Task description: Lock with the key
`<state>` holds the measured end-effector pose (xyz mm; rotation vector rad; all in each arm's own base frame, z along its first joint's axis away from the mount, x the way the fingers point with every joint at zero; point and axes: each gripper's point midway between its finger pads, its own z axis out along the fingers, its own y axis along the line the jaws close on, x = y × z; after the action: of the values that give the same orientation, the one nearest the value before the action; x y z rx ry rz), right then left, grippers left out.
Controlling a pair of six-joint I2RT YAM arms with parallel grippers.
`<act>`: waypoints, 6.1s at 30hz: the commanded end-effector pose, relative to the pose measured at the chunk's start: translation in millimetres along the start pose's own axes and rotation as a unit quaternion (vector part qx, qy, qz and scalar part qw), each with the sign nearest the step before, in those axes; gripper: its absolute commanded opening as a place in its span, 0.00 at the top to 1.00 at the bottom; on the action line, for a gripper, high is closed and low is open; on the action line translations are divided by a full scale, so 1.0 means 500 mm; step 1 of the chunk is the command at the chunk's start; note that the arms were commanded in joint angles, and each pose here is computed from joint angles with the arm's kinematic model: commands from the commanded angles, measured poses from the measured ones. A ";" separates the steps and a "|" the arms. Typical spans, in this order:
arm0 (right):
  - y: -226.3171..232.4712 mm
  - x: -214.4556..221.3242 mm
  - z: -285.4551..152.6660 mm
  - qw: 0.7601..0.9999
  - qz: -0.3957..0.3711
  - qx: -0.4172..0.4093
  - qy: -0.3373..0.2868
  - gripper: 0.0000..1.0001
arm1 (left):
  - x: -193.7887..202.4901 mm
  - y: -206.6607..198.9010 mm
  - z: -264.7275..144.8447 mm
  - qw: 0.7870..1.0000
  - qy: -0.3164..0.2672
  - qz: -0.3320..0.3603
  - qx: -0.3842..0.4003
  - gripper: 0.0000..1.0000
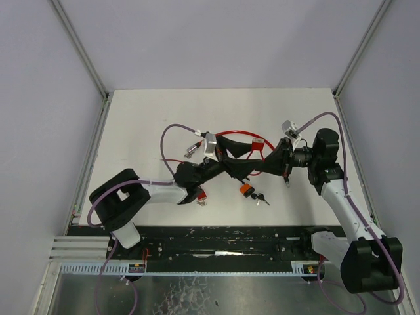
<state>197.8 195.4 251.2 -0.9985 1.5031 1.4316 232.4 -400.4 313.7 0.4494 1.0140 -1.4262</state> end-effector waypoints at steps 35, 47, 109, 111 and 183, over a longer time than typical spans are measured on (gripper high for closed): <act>-0.409 0.118 -0.415 0.823 0.180 0.539 0.000 0.95 | -0.133 0.067 -0.117 0.970 0.004 0.222 -0.097 0.18; -0.454 0.223 -0.434 0.794 0.282 0.538 0.033 0.92 | -0.121 0.066 -0.110 0.972 0.016 0.220 -0.087 0.18; -0.150 -0.114 -0.278 0.933 -0.051 0.349 -0.066 0.49 | 0.002 0.199 -0.075 0.978 0.155 0.053 -0.129 0.18; -0.141 -0.115 -0.266 0.939 -0.053 0.335 -0.064 0.49 | 0.023 0.228 -0.082 0.972 0.179 0.036 -0.150 0.19; -0.162 -0.033 -0.226 0.935 -0.032 0.353 0.016 0.42 | 0.320 0.439 -0.409 0.682 0.536 0.071 -0.492 0.43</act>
<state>274.7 78.5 236.8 -0.5846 1.8157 0.7349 353.8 -302.5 16.1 0.5043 2.3772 -0.1487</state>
